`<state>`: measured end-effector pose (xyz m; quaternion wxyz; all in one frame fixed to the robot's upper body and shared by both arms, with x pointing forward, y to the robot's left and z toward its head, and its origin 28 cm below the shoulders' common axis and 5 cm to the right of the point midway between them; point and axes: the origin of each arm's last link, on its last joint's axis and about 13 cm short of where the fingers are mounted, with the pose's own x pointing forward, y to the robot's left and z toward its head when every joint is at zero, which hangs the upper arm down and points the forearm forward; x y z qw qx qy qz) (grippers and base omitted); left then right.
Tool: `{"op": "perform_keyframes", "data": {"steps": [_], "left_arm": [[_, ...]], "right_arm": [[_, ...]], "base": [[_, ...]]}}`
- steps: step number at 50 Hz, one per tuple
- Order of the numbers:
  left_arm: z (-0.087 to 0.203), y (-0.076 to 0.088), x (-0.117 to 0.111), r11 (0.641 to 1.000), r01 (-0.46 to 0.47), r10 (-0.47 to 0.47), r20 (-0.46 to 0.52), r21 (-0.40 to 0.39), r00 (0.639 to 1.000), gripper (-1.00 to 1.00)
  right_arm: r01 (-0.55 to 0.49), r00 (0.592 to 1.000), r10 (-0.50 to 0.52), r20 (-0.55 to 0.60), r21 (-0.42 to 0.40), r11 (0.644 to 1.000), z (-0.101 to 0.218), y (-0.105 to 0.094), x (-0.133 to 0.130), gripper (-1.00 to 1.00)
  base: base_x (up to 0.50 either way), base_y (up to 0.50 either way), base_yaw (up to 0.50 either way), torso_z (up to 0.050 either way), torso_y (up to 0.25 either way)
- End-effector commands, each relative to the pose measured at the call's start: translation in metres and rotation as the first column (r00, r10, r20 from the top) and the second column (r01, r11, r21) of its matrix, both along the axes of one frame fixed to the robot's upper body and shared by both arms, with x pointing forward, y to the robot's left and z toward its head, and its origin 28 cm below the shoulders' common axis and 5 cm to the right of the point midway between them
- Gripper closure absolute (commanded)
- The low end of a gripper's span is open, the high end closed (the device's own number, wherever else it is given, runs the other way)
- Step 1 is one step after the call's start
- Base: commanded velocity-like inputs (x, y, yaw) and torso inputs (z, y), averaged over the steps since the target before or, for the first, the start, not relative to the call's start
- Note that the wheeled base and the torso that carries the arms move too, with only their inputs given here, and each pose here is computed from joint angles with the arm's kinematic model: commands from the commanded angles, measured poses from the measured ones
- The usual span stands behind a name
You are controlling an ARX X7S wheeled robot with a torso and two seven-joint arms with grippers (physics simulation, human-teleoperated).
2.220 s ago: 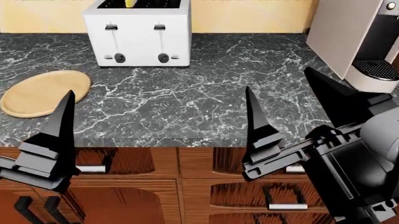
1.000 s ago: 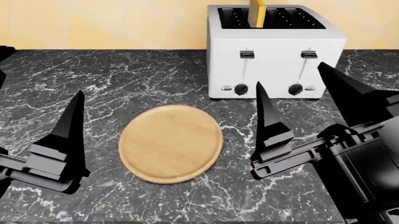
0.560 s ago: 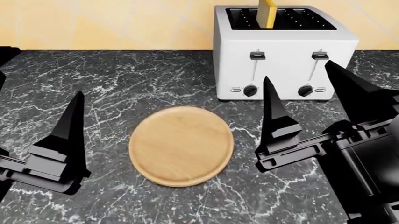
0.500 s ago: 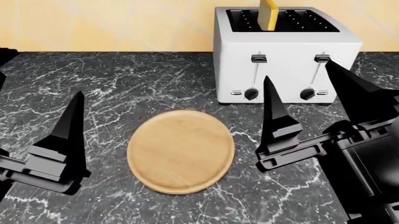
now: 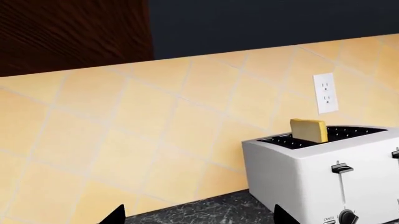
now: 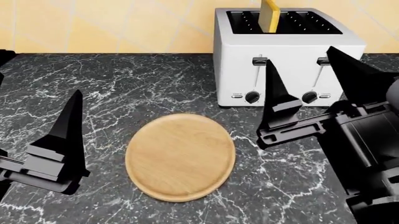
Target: Place the toasted item on a plate.
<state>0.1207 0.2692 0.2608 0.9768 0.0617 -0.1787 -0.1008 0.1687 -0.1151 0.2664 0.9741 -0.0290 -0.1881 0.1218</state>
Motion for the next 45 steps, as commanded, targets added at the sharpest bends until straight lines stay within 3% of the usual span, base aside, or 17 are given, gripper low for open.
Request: {"op": "perform_keyframes", "data": {"steps": [1,14,22,45], "left_arm": [[0.0,0.0,0.0,1.0,0.005,-0.005,0.005,-0.006,1.0,-1.0],[-0.001,0.0,0.0,1.0,0.004,-0.004,0.005,-0.007,1.0,-1.0],[-0.001,-0.001,0.0,1.0,0.005,-0.005,0.005,-0.004,1.0,-1.0],[-0.003,0.0,-0.001,1.0,0.0,0.0,-0.001,-0.005,1.0,-1.0]], "right_arm": [[0.019,0.999,-0.02,-0.039,-0.017,1.0,0.023,0.001,0.022,-1.0],[0.039,0.993,-0.043,-0.114,-0.033,0.999,0.056,-0.002,0.076,-1.0],[0.085,0.985,-0.091,-0.146,-0.047,0.995,0.06,-0.002,0.108,-1.0],[0.18,0.965,-0.181,-0.192,-0.025,0.983,0.07,-0.006,0.15,-1.0]], "base": [[0.0,0.0,0.0,0.0,0.0],[0.0,0.0,0.0,0.0,0.0],[0.0,0.0,0.0,0.0,0.0],[0.0,0.0,0.0,0.0,0.0]]}}
